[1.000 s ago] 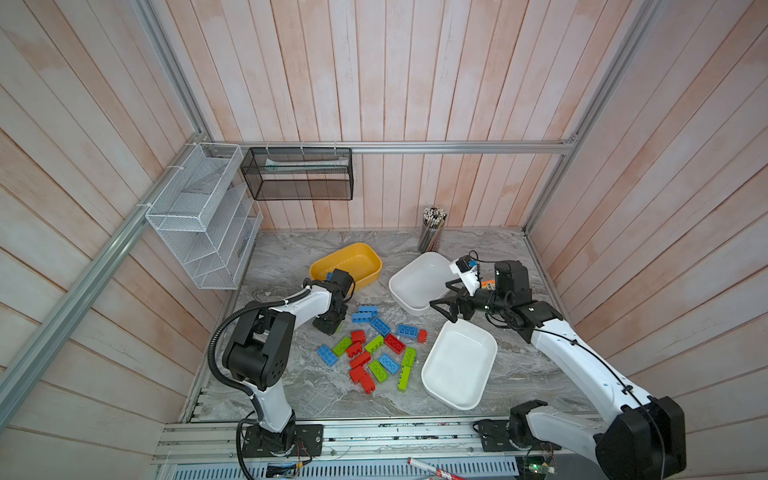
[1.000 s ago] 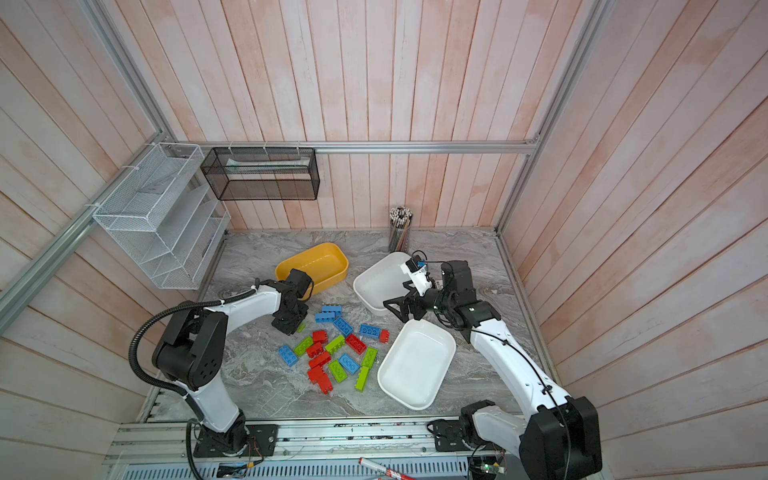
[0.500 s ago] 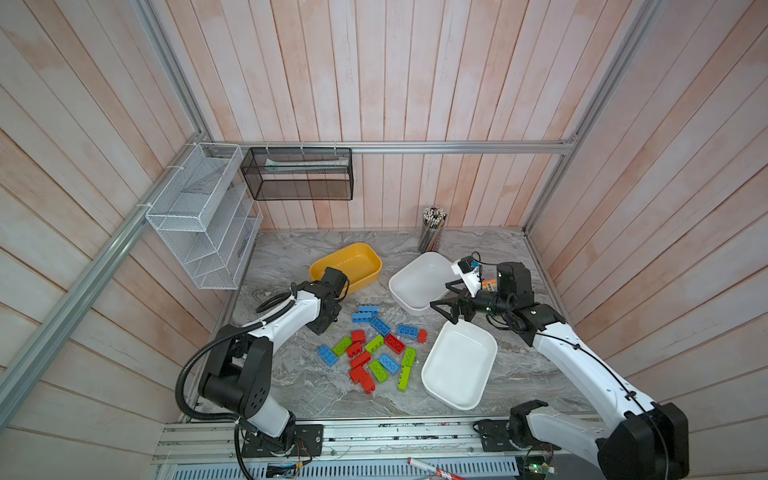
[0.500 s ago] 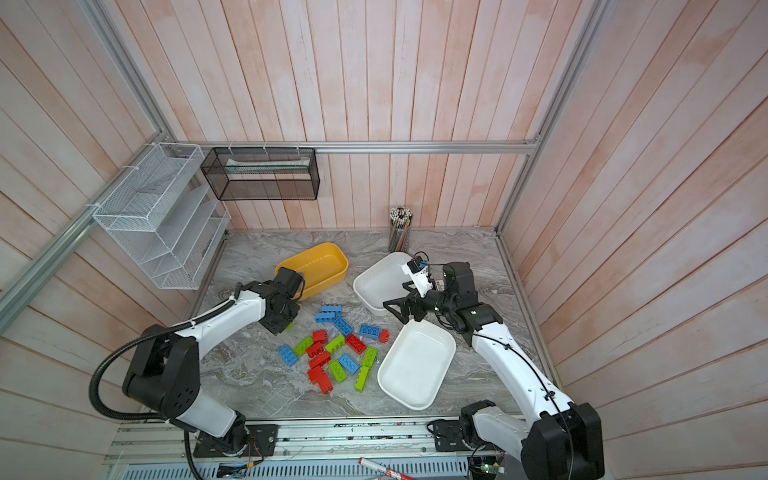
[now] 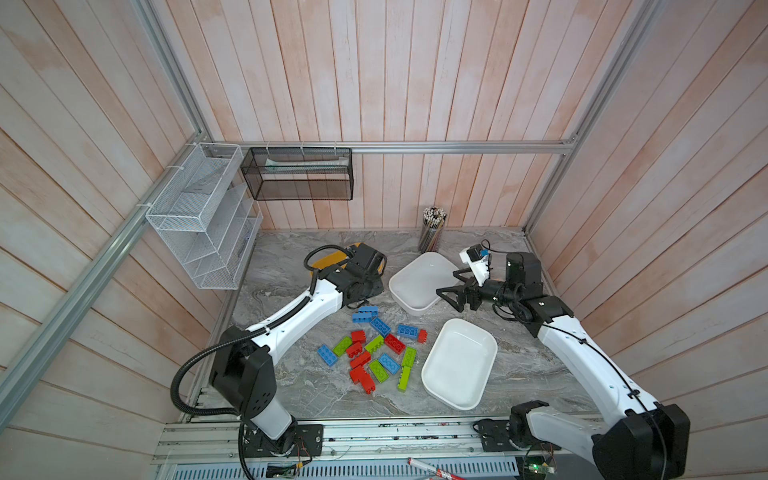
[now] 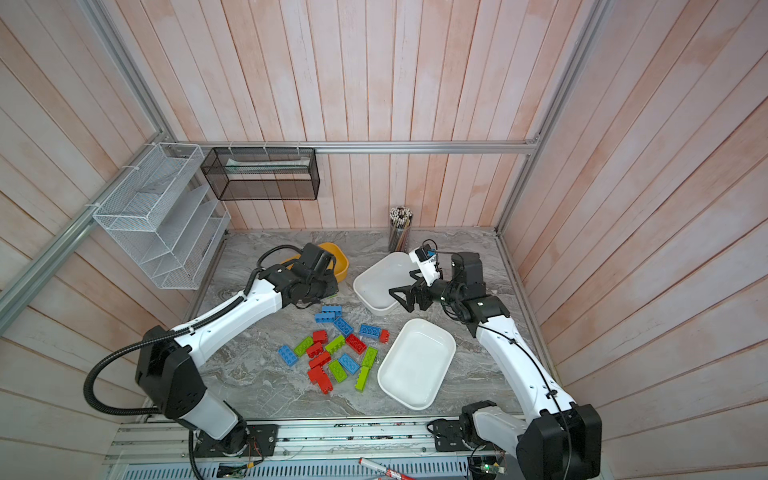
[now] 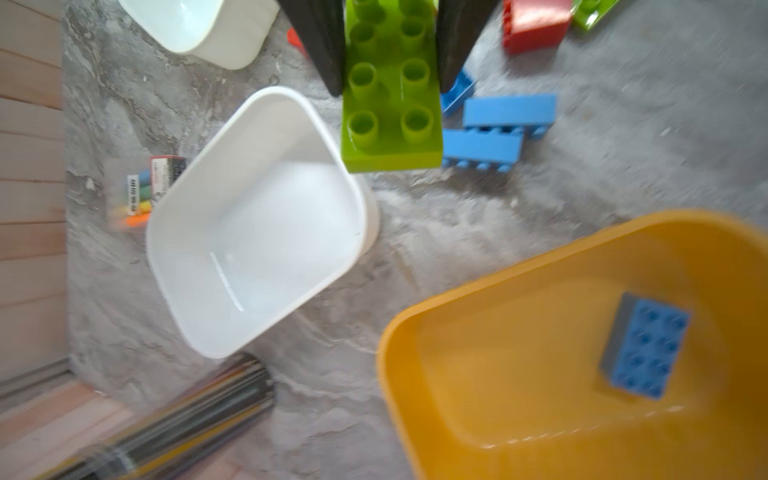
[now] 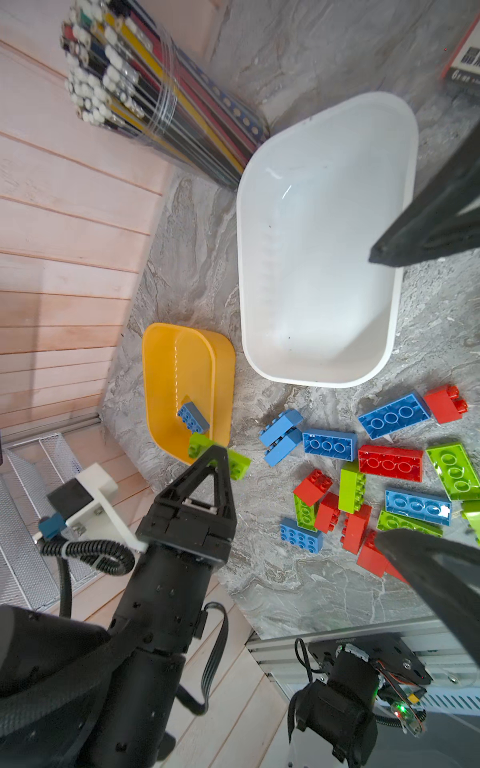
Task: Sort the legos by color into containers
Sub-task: 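Carry the lime-green brick over and drop it into the white tub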
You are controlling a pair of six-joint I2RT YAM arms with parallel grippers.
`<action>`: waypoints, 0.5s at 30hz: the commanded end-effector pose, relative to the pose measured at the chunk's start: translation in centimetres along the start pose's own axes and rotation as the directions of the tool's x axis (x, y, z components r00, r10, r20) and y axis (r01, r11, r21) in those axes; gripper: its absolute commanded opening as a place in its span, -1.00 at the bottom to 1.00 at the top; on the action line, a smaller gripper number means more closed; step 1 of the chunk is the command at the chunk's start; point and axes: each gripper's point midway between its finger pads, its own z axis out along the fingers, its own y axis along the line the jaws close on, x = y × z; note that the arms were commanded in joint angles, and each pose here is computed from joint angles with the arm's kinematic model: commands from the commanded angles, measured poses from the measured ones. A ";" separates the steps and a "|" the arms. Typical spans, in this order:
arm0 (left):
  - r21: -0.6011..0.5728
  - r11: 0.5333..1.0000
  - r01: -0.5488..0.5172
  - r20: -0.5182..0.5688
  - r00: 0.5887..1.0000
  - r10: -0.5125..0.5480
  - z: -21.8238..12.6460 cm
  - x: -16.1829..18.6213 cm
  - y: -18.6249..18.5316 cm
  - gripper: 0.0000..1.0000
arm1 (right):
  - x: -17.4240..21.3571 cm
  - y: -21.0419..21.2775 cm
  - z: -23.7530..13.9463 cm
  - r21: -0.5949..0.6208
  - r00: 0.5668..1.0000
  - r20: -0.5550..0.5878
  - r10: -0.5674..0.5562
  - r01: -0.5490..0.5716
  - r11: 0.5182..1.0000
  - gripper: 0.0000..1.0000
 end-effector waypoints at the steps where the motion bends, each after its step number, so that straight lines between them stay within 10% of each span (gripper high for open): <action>1: 0.163 0.961 -0.222 0.046 0.975 0.217 2.4 -0.9 -5.2 -0.50 | -1.0 -0.3 -0.5 0.019 1.000 0.011 -0.014 0.014 1.000 0.96; 15: 0.083 0.873 -0.480 0.026 0.877 0.480 13.7 -0.6 -7.1 -0.51 | -1.2 -1.8 -1.7 0.087 1.000 0.019 -0.021 0.020 0.996 0.96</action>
